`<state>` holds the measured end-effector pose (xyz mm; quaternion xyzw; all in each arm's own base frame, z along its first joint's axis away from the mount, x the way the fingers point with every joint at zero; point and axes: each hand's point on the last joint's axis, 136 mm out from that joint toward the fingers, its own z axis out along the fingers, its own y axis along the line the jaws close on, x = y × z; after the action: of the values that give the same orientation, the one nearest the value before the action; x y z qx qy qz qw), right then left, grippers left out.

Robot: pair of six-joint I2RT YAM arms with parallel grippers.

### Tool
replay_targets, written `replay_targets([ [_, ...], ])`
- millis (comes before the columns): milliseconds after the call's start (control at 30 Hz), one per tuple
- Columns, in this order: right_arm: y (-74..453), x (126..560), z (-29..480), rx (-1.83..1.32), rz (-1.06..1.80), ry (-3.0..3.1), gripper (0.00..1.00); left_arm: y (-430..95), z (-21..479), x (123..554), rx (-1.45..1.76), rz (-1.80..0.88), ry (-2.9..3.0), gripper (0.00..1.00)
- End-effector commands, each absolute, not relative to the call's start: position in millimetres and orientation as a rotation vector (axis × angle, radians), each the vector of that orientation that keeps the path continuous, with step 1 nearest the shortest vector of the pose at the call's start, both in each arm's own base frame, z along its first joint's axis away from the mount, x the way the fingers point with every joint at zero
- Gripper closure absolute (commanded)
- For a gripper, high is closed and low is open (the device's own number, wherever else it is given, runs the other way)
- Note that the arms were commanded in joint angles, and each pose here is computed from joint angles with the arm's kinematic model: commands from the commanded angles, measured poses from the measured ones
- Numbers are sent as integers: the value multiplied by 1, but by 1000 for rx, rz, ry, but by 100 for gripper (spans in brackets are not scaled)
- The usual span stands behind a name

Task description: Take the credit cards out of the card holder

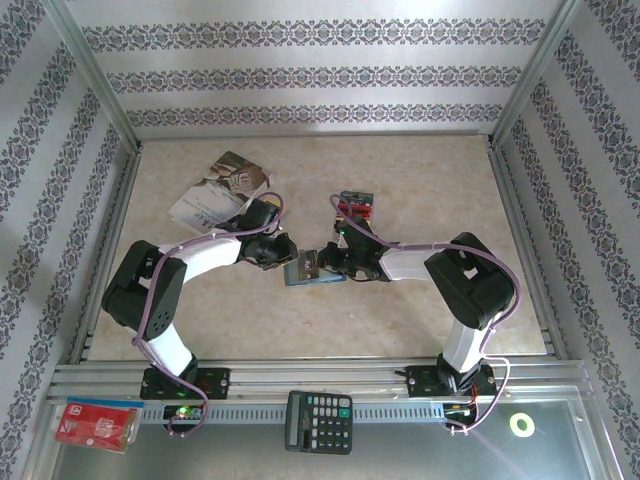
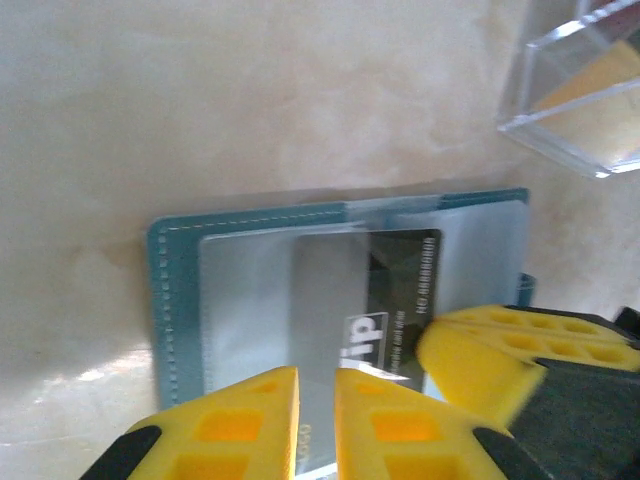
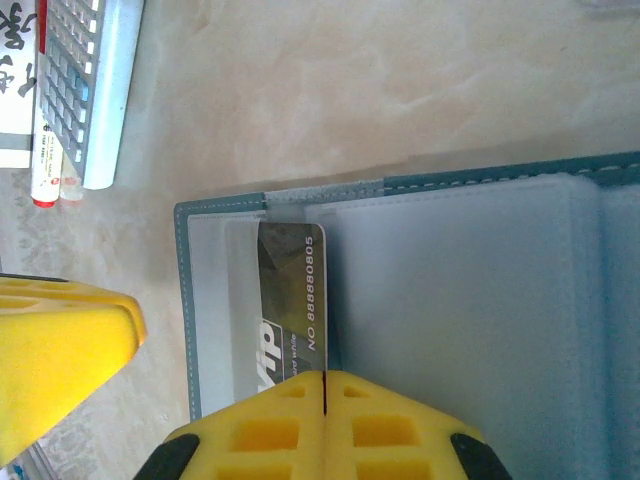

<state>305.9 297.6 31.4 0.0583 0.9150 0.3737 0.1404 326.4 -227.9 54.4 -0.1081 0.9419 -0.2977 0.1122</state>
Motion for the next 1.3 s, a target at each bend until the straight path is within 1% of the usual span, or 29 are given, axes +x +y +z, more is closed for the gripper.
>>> replay_targets([
  [0,295,309,37,167,1090,2608,98,-245,58,322,-261,-965,2749,85],
  [233,301,310,44,157,1166,2574,97,-235,24,315,-302,-819,2855,86],
  [333,305,309,49,138,1209,2553,95,-230,17,313,-303,-769,2874,87],
  [500,318,308,58,89,1297,2521,88,-226,11,310,-309,-738,2890,87],
  [933,321,307,42,106,1266,2582,84,-226,11,311,-284,-717,2901,87],
  [967,321,308,42,106,1266,2580,85,-226,12,312,-283,-714,2898,88],
  [1000,321,308,42,103,1264,2580,90,-225,12,312,-282,-710,2900,88],
  [1033,321,309,44,100,1263,2574,93,-224,12,312,-282,-703,2900,87],
  [1100,317,311,46,107,1237,2570,95,-223,13,313,-286,-683,2900,86],
  [1200,303,315,50,103,1151,2560,98,-219,15,315,-288,-650,2895,80],
  [1267,288,316,54,83,1043,2541,100,-219,18,317,-284,-646,2883,78],
])
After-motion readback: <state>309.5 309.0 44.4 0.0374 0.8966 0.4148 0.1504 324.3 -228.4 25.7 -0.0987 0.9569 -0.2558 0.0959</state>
